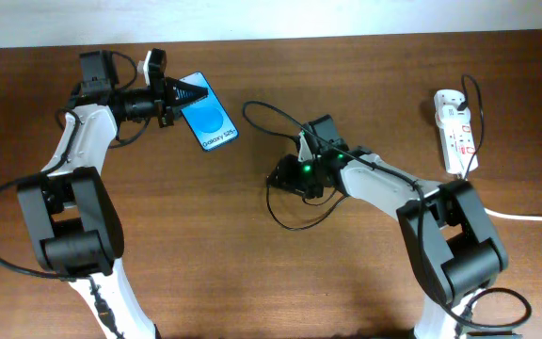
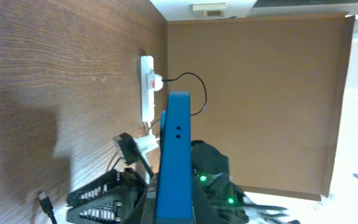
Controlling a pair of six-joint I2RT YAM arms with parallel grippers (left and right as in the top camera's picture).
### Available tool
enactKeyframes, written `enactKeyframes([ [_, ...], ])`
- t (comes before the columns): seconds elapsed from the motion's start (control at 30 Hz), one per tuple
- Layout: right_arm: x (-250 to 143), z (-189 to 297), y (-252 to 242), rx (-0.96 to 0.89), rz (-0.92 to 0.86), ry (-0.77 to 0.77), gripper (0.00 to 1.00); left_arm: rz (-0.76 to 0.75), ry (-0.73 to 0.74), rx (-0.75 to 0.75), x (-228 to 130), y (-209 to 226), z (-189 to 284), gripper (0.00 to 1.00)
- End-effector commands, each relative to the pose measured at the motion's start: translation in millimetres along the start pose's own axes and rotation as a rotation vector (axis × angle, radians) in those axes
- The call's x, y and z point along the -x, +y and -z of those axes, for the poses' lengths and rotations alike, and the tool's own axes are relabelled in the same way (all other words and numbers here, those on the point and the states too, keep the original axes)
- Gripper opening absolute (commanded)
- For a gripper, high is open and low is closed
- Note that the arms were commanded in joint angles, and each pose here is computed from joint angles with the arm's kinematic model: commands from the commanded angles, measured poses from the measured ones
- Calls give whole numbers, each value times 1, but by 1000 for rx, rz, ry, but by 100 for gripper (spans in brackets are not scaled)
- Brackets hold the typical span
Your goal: Plug charger to phone and switch on socket
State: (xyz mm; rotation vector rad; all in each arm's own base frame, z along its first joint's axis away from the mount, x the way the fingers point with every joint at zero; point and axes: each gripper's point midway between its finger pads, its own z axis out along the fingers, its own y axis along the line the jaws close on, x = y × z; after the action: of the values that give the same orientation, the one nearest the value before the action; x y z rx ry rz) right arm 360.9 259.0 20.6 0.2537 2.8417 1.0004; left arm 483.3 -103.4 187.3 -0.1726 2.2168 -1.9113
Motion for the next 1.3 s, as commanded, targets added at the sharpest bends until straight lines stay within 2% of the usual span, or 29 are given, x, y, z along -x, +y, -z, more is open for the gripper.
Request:
enactKeyframes([
  [0.0, -2, -12, 6, 49, -56, 40, 45, -17, 19, -52, -4, -9, 6, 0],
  [0.2, 0, -18, 5, 60, -99, 40, 33, -17, 19, -52, -4, -9, 6, 0],
  [0.5, -7, -30, 6, 105, -122, 94, 28, -17, 19, -52, -4, -9, 6, 0],
  [0.57, -5, -31, 6, 110, -118, 90, 20, -16, 19, -52, -4, -9, 6, 0],
  [0.63, -5, -31, 6, 110, -115, 90, 4, -16, 19, -53, -4, -9, 6, 0],
  [0.67, -5, -31, 7, 113, -112, 88, 4, -16, 19, -53, -4, -9, 6, 0],
  [0.8, 17, 14, 38, 237, 144, 11, 4, -17, 38, -85, -8, -15, 7, 0],
  [0.87, 24, 64, 66, 326, 347, -63, 4, -20, 44, -91, -9, -16, 5, 0],
  [0.97, 16, 126, 93, 415, 533, -126, 4, -34, 67, -117, -13, -21, 2, 0],
  [1.07, 2, 146, 102, 438, 597, -123, 4, -57, 95, -137, -19, -25, -6, 0],
  [1.27, -29, 138, 109, 469, 607, -17, 4, -112, 130, -155, -26, -30, -19, 0],
])
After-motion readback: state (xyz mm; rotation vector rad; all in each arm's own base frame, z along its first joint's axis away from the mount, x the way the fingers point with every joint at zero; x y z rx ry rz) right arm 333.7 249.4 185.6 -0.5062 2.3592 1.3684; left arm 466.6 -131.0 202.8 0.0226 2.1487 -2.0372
